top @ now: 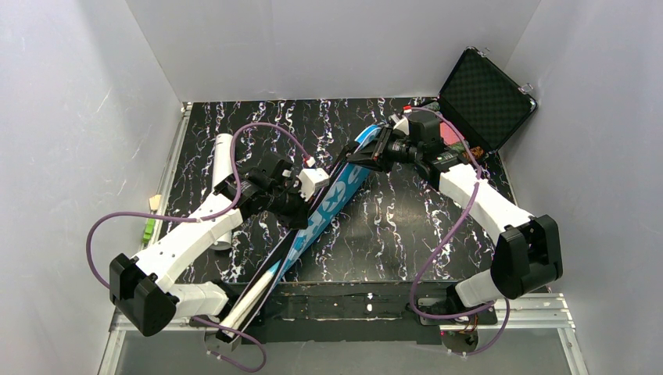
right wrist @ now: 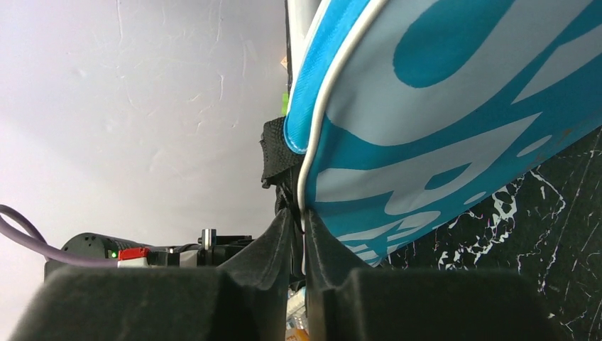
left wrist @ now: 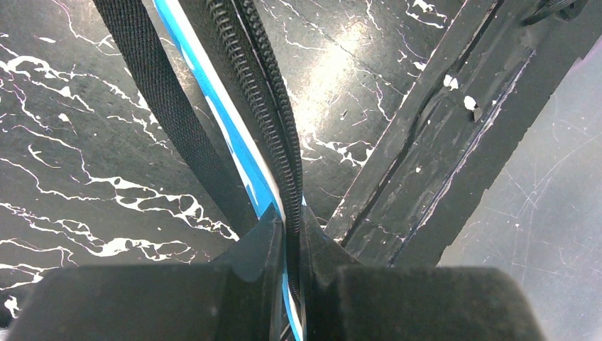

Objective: Pack up the badminton gear

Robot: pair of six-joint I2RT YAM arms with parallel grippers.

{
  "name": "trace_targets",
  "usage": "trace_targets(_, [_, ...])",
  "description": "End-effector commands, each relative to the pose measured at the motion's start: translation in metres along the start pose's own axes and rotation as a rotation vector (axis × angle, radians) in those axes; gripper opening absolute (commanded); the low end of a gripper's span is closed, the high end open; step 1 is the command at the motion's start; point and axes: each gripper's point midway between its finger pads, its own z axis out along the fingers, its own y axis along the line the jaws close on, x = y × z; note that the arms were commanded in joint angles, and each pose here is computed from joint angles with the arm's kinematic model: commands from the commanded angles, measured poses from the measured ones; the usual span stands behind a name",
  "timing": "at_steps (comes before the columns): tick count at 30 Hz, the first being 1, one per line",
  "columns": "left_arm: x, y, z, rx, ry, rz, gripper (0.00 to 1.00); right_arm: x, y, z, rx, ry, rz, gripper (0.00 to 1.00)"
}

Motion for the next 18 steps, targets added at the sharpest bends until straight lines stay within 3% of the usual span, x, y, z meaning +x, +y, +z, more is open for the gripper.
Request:
trace_targets(1, [-0.029,-0.005,-0.012,0.004,-0.099,0.065,0.0,-0.003,0.012,-0.002,-0.051,-0.011,-0.023,0.15])
trace_targets(6, [-0.028,-0.004,-0.011,-0.004,-0.096,0.066,0.0,0.0,0.011,-0.004,-0.051,-0.006,-0.009,0.01])
trace_targets(18, [-0.022,0.011,0.001,-0.062,-0.065,0.064,0.0,0.031,0.014,-0.013,-0.075,0.035,0.007,0.01])
